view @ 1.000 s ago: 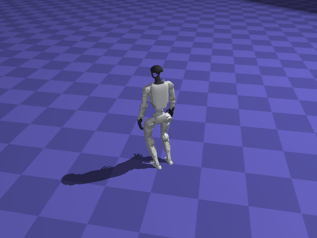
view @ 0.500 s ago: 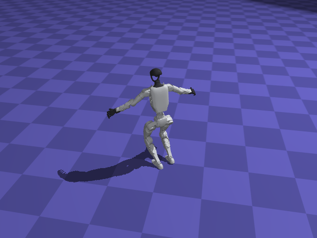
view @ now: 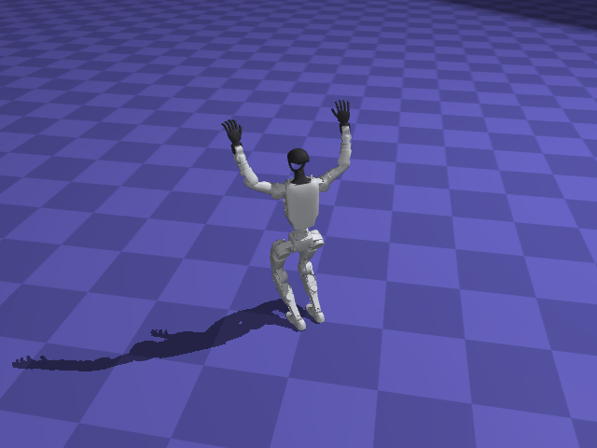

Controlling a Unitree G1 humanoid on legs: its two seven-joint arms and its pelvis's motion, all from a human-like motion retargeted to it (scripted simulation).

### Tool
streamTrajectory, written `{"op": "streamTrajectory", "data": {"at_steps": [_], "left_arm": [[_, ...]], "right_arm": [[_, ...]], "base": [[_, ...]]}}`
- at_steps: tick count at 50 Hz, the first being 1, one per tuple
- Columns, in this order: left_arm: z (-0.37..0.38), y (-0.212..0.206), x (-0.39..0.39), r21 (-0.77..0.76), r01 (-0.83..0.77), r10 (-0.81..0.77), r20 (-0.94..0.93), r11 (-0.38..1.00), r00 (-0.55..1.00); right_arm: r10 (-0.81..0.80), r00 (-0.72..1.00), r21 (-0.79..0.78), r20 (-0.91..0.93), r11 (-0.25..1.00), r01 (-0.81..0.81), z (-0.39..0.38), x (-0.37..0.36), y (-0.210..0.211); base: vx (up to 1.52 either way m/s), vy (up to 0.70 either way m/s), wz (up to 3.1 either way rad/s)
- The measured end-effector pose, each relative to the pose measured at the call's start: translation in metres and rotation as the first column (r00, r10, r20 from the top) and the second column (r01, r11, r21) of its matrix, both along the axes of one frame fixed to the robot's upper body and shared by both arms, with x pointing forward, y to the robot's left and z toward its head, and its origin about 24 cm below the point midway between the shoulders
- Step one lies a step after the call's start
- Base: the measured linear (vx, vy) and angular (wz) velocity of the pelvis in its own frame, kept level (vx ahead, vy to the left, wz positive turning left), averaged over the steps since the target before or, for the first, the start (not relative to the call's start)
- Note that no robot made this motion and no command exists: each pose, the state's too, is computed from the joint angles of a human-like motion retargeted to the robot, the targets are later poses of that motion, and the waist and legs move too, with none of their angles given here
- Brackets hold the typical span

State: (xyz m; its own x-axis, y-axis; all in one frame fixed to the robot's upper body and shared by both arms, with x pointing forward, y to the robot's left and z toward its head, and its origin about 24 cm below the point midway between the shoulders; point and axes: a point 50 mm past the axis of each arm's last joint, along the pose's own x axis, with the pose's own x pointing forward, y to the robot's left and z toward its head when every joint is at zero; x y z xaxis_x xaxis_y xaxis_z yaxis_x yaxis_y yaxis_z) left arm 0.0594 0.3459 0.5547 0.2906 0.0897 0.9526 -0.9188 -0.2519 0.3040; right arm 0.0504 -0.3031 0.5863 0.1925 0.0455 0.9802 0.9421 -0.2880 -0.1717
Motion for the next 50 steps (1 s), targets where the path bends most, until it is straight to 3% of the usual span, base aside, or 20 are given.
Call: {"op": "streamTrajectory", "data": {"at_steps": [3, 7, 11, 14, 18, 21, 23, 25, 28, 32, 39, 50], "left_arm": [[-0.018, 0.032, 0.013, -0.142, 0.056, -0.058, -0.012, 0.988, 0.998], [-0.102, 0.106, 0.068, -0.485, 0.046, -0.144, -0.168, 0.873, 0.975], [-0.260, 0.168, 0.098, -0.782, -0.212, -0.192, -0.389, 0.586, 0.901], [-0.388, 0.173, 0.091, -0.844, -0.424, -0.289, -0.517, 0.328, 0.806], [-0.537, 0.124, 0.073, -0.754, -0.655, -0.505, -0.585, 0.051, 0.635], [-0.625, 0.058, 0.048, -0.618, -0.780, -0.673, -0.538, -0.094, 0.508], [-0.667, 0.007, 0.032, -0.512, -0.846, -0.775, -0.470, -0.151, 0.423], [-0.697, -0.043, 0.018, -0.409, -0.897, -0.858, -0.386, -0.170, 0.339], [-0.718, -0.104, 0.017, -0.314, -0.939, -0.932, -0.277, -0.141, 0.233], [-0.723, -0.151, 0.041, -0.328, -0.938, -0.962, -0.204, -0.108, 0.182], [-0.725, -0.156, 0.029, -0.347, -0.929, -0.964, -0.179, -0.127, 0.199], [-0.719, -0.142, 0.045, -0.424, -0.905, -0.966, -0.243, 0.027, 0.085]], "right_arm": [[0.018, 1.000, 0.121, 0.022, 0.992, -0.021, -0.009, -0.004, -0.029], [0.100, 0.995, 0.480, -0.014, 0.873, -0.081, -0.069, 0.019, -0.119], [0.129, 0.979, 0.800, -0.159, 0.598, 0.051, -0.201, 0.062, -0.202], [0.184, 0.932, 0.912, -0.313, 0.331, 0.242, -0.334, 0.071, -0.229], [0.372, 0.809, 0.863, -0.455, -0.038, 0.503, -0.513, 0.070, -0.199], [0.567, 0.679, 0.698, -0.467, -0.235, 0.676, -0.623, 0.064, -0.131], [0.699, 0.576, 0.560, -0.425, -0.297, 0.774, -0.676, 0.059, -0.076], [0.815, 0.461, 0.429, -0.350, -0.298, 0.853, -0.713, 0.053, -0.020], [0.935, 0.276, 0.294, -0.222, -0.206, 0.934, -0.740, 0.059, 0.051], [0.981, 0.132, 0.260, -0.142, -0.092, 0.961, -0.746, 0.078, 0.098], [0.986, 0.097, 0.286, -0.133, -0.056, 0.957, -0.749, 0.069, 0.106], [0.976, -0.029, 0.297, -0.215, 0.094, 0.950, -0.744, 0.076, 0.093]], "base": [[0.00, 0.00, -0.09], [0.02, 0.02, 0.25], [0.02, 0.02, 0.54], [-0.01, 0.02, 0.45], [-0.03, 0.03, 0.30], [-0.03, 0.02, 0.22], [0.00, 0.00, 0.00], [-0.06, 0.01, 0.02], [-0.09, 0.02, -0.04], [-0.12, 0.03, 0.34], [-0.08, 0.03, 0.74], [-0.03, 0.02, 0.43]]}}
